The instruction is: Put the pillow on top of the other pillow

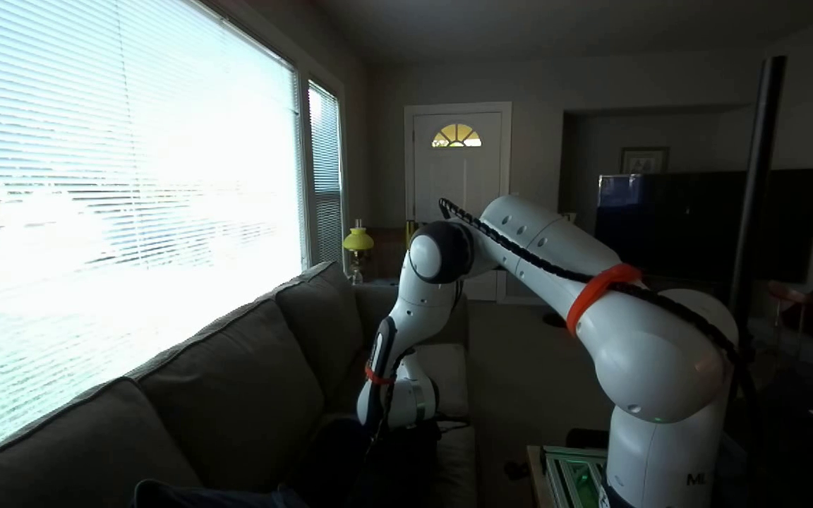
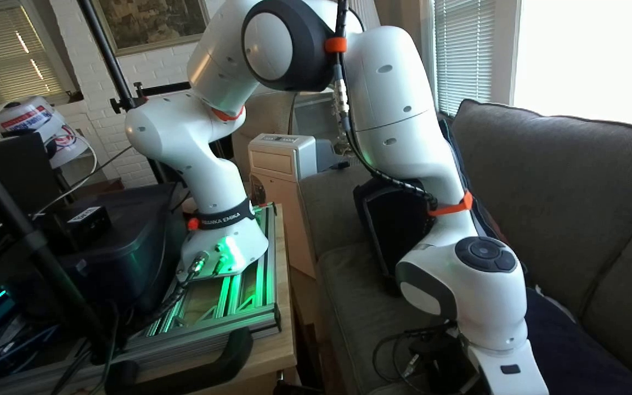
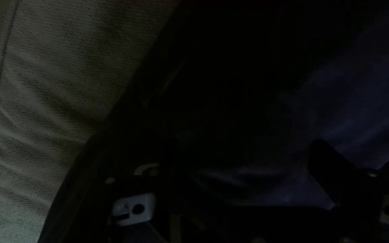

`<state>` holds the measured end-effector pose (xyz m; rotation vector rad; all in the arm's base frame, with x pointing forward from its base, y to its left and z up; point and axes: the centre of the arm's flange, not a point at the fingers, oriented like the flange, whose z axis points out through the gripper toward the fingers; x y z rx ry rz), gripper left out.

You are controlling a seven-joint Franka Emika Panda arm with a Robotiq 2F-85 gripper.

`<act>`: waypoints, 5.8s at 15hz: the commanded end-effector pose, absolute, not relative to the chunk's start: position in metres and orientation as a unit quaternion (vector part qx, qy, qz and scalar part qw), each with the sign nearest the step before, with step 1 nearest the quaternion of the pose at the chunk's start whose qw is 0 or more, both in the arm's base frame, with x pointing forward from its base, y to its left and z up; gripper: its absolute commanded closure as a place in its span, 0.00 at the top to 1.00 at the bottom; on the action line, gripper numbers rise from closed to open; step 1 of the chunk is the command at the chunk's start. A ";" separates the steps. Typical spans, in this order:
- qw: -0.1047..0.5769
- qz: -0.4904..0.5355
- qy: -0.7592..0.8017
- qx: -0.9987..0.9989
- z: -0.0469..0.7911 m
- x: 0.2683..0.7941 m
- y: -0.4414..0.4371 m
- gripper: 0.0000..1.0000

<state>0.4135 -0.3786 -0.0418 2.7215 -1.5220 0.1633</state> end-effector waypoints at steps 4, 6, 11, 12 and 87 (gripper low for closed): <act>0.014 0.047 -0.515 0.856 -0.069 0.418 -0.383 0.45; 0.017 0.042 -0.527 0.849 -0.065 0.418 -0.382 0.29; 0.021 0.019 -0.545 0.838 -0.045 0.418 -0.379 0.01; 0.022 0.011 -0.549 0.835 -0.042 0.417 -0.380 0.01; -0.067 0.147 -0.492 0.855 0.105 0.605 -0.367 0.52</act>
